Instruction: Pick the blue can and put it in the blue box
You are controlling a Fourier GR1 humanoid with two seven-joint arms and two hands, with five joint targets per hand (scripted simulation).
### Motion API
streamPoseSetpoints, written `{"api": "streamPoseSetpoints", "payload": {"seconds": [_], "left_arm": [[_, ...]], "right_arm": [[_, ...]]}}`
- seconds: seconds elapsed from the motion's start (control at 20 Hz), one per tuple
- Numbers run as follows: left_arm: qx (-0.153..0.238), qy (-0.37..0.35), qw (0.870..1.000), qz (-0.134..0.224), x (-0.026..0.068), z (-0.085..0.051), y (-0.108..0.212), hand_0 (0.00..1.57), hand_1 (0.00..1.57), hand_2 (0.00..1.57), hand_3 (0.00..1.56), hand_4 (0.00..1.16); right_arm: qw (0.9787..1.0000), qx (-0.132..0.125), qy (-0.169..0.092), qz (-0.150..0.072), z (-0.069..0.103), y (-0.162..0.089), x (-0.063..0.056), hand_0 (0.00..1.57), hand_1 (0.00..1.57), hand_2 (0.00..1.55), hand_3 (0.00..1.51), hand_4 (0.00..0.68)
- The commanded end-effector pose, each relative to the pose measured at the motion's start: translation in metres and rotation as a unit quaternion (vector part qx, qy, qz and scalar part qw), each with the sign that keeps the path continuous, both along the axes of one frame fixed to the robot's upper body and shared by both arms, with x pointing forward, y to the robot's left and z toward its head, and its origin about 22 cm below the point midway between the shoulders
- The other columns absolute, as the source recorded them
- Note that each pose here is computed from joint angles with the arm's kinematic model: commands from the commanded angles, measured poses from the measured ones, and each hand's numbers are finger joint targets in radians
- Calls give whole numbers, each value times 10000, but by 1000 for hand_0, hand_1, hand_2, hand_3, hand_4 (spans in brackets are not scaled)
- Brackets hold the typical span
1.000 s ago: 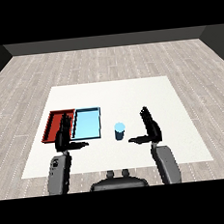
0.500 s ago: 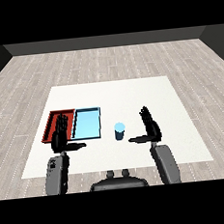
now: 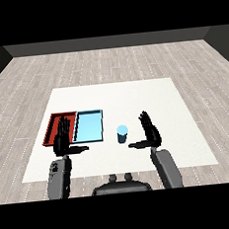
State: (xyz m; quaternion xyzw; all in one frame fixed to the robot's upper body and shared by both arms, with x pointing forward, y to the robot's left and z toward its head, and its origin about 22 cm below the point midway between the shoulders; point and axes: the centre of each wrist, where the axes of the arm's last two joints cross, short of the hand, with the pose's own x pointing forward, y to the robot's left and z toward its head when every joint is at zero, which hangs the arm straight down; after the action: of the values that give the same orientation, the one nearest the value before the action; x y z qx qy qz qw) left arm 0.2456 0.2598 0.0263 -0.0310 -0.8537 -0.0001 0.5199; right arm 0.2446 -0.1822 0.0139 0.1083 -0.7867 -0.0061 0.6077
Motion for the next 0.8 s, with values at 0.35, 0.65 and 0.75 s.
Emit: {"api": "streamPoseSetpoints", "payload": {"seconds": [0.35, 0.65, 0.75], "left_arm": [[-70, 10, 9999, 144, -78, 79, 83, 0, 0, 0, 0, 0], [-113, -78, 9999, 1, -13, 194, 86, 0, 0, 0, 0, 0], [-104, -47, 9999, 1, 105, -3, -93, 0, 0, 0, 0, 0]], "right_arm": [[9984, 478, 306, 47, -132, 223, 166, 0, 0, 0, 0, 0], [9965, 650, 514, -115, -399, 397, 45, 0, 0, 0, 0, 0], [9957, 742, 561, 6, -545, 405, 106, 0, 0, 0, 0, 0]]}}
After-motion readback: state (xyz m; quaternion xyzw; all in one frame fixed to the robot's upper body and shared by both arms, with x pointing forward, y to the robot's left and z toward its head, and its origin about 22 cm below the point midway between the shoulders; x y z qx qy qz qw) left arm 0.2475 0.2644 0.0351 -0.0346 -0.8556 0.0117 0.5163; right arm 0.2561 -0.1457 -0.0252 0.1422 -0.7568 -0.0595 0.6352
